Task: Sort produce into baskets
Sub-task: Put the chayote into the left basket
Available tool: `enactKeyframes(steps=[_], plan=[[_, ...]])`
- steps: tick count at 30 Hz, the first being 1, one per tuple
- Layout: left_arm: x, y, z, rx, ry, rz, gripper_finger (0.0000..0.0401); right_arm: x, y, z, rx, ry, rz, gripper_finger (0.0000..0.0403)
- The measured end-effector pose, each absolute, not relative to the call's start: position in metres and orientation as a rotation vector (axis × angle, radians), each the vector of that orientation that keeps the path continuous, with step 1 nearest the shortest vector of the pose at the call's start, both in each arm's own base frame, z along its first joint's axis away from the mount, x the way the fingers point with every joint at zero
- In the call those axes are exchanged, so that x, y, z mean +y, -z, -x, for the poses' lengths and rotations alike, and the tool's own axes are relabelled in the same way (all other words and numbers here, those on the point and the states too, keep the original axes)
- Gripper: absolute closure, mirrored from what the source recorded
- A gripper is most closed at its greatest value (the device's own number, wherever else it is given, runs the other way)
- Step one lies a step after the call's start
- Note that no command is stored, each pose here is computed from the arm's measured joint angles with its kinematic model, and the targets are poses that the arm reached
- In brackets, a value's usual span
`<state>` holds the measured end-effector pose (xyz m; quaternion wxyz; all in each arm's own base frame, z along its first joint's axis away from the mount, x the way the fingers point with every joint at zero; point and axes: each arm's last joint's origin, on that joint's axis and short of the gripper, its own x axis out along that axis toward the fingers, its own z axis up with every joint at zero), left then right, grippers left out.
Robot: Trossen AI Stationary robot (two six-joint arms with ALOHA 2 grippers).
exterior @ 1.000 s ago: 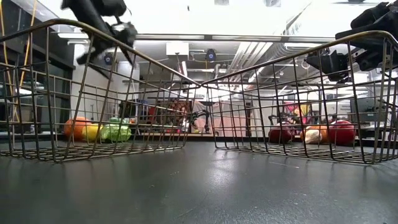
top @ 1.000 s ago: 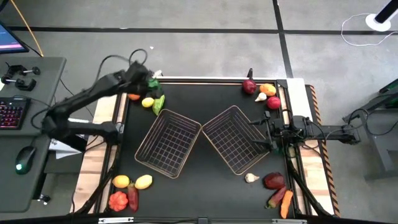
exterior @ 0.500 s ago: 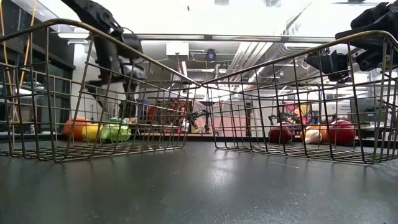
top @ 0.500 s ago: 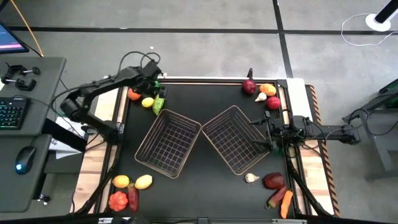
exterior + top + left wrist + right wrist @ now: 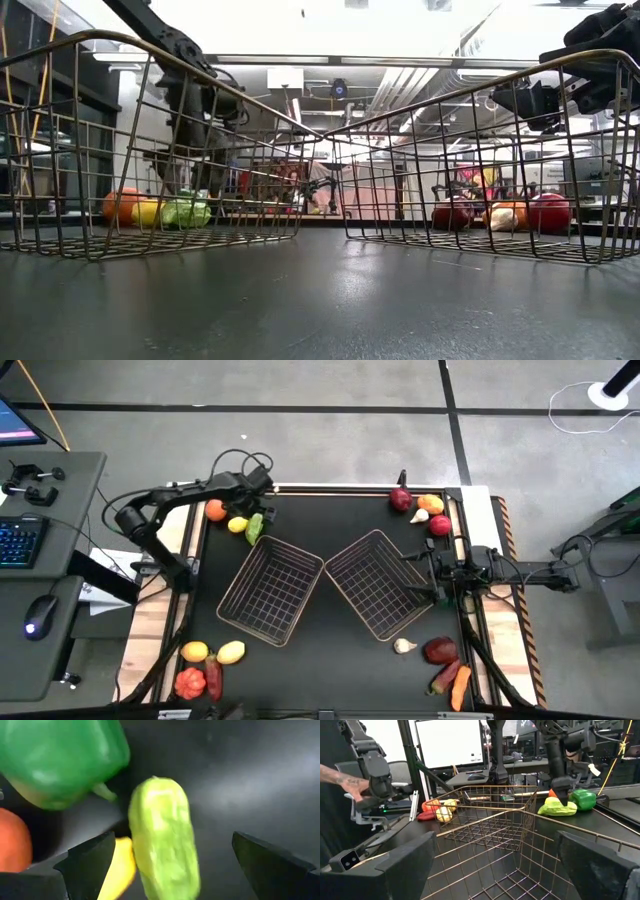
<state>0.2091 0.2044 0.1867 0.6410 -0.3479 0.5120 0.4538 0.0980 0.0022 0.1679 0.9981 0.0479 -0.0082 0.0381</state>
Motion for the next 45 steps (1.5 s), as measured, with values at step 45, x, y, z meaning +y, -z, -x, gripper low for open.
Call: enactKeyframes(steps=[45], plan=[[0.206,-0.15,-0.218,1.326,-1.021,0.784,0.0155,0.002,-0.168,-0.098,-0.016,-0.076,-0.096,0.0004]])
